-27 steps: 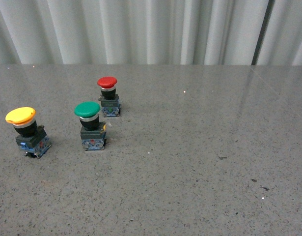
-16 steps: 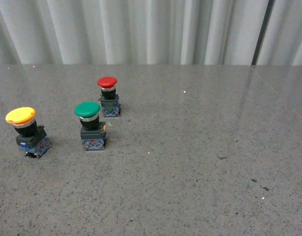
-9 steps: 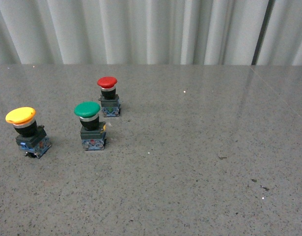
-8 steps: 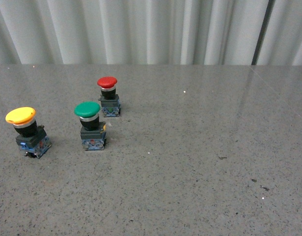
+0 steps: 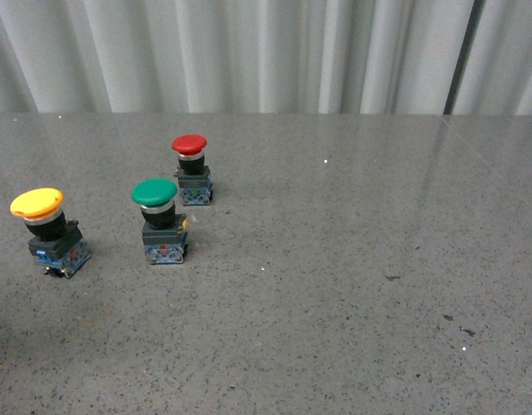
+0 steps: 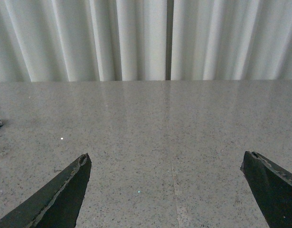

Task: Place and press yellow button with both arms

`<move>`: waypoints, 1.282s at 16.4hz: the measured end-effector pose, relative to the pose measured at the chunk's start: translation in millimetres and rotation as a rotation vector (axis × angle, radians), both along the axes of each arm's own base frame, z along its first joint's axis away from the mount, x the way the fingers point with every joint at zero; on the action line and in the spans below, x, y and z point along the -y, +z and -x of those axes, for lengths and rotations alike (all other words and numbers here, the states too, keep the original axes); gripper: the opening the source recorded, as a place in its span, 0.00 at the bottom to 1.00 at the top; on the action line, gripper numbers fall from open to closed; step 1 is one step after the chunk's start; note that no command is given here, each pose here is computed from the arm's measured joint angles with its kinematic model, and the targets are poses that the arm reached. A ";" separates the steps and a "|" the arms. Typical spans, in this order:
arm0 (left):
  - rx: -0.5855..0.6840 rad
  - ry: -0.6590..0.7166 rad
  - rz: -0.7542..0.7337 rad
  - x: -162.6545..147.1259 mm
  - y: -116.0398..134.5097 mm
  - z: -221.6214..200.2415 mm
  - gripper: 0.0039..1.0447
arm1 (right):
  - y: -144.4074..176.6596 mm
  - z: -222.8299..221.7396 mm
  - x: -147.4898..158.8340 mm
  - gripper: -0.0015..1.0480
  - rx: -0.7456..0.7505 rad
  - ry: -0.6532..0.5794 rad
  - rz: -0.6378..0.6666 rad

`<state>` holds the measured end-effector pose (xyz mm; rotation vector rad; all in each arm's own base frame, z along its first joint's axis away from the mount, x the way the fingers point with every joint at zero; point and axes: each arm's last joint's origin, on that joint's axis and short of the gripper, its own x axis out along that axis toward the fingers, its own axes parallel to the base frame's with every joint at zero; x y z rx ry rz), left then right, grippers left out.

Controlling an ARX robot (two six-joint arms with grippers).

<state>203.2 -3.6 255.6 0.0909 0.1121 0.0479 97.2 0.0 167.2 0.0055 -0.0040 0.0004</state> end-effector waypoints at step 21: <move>-0.468 -0.193 0.039 16.0 -84.4 -83.1 0.39 | 0.0 0.0 0.0 0.94 0.000 0.000 0.000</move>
